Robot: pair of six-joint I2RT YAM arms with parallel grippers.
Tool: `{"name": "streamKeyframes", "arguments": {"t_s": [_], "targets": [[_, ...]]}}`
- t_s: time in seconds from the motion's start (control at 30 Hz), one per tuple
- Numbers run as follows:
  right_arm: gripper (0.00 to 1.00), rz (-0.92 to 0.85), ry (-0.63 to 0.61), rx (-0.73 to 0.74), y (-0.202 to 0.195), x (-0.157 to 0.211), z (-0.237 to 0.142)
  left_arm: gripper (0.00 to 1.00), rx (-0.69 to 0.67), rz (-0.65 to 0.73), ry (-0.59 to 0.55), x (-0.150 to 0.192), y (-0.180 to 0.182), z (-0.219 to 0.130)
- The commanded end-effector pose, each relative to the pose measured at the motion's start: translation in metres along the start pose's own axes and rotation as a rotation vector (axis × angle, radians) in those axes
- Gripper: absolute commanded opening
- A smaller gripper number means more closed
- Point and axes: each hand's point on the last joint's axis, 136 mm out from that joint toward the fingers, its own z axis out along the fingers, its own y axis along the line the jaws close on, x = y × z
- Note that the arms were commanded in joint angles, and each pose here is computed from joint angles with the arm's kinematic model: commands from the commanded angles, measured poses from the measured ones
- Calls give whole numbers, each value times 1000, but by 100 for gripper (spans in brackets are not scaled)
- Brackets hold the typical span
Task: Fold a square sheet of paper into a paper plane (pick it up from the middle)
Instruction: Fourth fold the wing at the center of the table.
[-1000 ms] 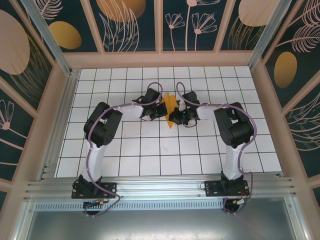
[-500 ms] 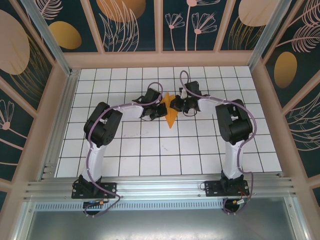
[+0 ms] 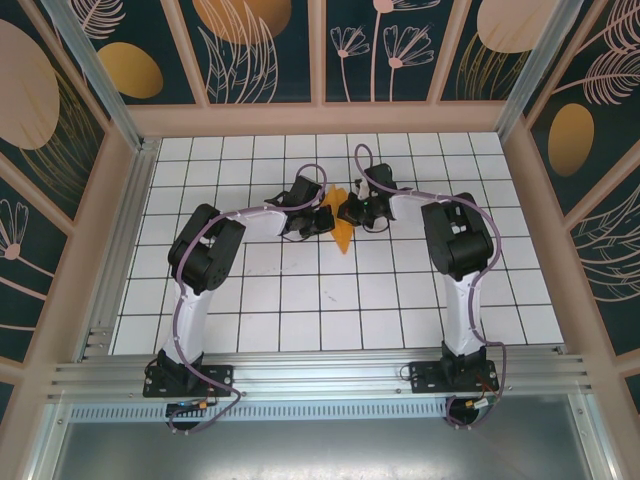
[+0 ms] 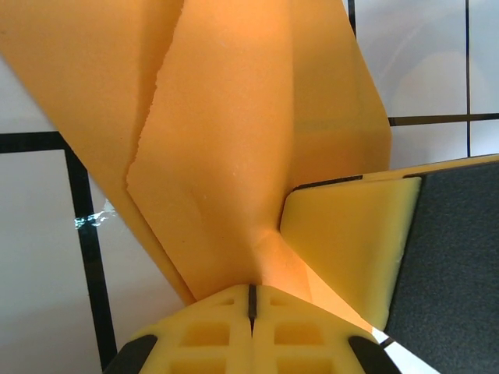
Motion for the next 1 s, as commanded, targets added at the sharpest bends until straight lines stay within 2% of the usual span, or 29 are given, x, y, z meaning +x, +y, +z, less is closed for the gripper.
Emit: {"name": "streamKeyframes", "arguments": {"t_s": [0.0, 0.4, 0.53, 0.7, 0.87, 0.97], "targets": [[3, 12, -25, 20, -5, -11, 8, 0, -132, -15, 129, 38, 49, 16], [4, -7, -70, 7, 4, -41, 19, 0, -137, 15, 162, 47, 53, 17], [4, -44, -98, -30, 25, -43, -6, 0, -138, 16, 156, 46, 53, 16], [6, -66, -53, -19, 25, -4, -41, 0, -125, 21, 145, 44, 50, 15], [6, -47, 61, -18, 12, 49, -43, 0, -116, 11, 133, 40, 47, 15], [5, -40, 99, 12, 2, 65, -37, 0, -116, 10, 124, 37, 45, 14]]}}
